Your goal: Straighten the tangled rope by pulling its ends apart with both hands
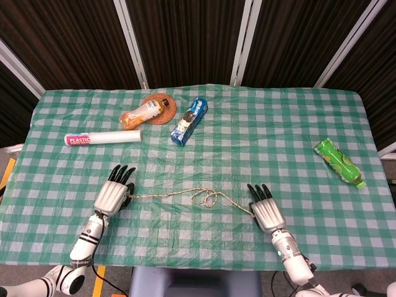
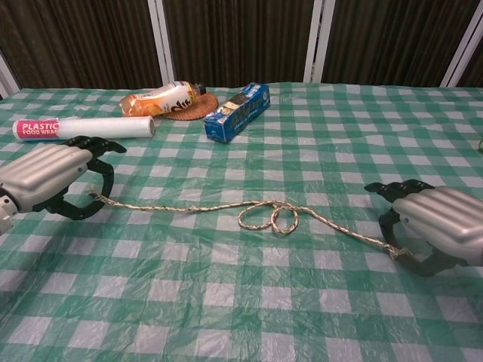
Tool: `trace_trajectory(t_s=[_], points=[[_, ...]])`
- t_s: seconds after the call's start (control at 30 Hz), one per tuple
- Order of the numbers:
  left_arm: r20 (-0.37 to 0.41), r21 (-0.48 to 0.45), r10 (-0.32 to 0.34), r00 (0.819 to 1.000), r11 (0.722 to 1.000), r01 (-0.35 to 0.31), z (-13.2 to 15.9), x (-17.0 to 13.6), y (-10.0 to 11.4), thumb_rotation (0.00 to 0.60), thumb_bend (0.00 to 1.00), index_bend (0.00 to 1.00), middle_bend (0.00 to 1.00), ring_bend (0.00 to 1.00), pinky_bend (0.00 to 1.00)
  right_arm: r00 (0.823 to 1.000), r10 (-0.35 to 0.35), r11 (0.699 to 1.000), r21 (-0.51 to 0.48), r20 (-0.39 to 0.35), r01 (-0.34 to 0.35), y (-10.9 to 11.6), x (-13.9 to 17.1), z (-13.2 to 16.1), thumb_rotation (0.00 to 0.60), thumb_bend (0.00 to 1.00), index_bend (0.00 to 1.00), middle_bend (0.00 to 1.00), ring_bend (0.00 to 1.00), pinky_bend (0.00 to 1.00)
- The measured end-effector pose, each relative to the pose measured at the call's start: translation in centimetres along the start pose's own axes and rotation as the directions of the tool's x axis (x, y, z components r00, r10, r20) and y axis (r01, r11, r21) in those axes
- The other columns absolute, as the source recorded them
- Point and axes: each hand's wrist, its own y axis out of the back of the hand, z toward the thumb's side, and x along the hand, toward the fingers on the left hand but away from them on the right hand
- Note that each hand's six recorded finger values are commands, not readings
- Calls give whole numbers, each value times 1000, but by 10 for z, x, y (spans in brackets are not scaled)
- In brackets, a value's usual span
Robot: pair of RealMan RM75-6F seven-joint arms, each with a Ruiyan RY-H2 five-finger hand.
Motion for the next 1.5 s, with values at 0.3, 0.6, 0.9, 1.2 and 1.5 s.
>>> trace_trajectory(t_s=[0.3,0.6,0.9,1.2,1.5], points=[[-16,17,12,1000,1000,-12,-9,0,5,600,473,662,87,0,48,999,-34,999,-26,38,35,14,2,-20,600,560,766,105,0,0],[-80,62,25,996,998,-20,-40,-4,14,600,472,662,90,0,49,985,-83,994,-59,148,92,39,6,-73,600,561,767,106,0,0],[-135,65,29,990,998,-20,-65,-10,17,600,467,662,95,0,49,966,-93,992,-61,241,110,47,13,-117,600,560,767,106,0,0],[-178,52,24,984,999,-15,-88,-14,20,600,458,661,98,0,49,939,-77,992,-67,335,105,39,30,-171,600,560,767,106,0,0],[-188,75,8,982,997,6,-99,-15,18,600,452,661,98,0,51,916,-62,993,-71,396,97,28,43,-201,600,561,769,106,0,0]])
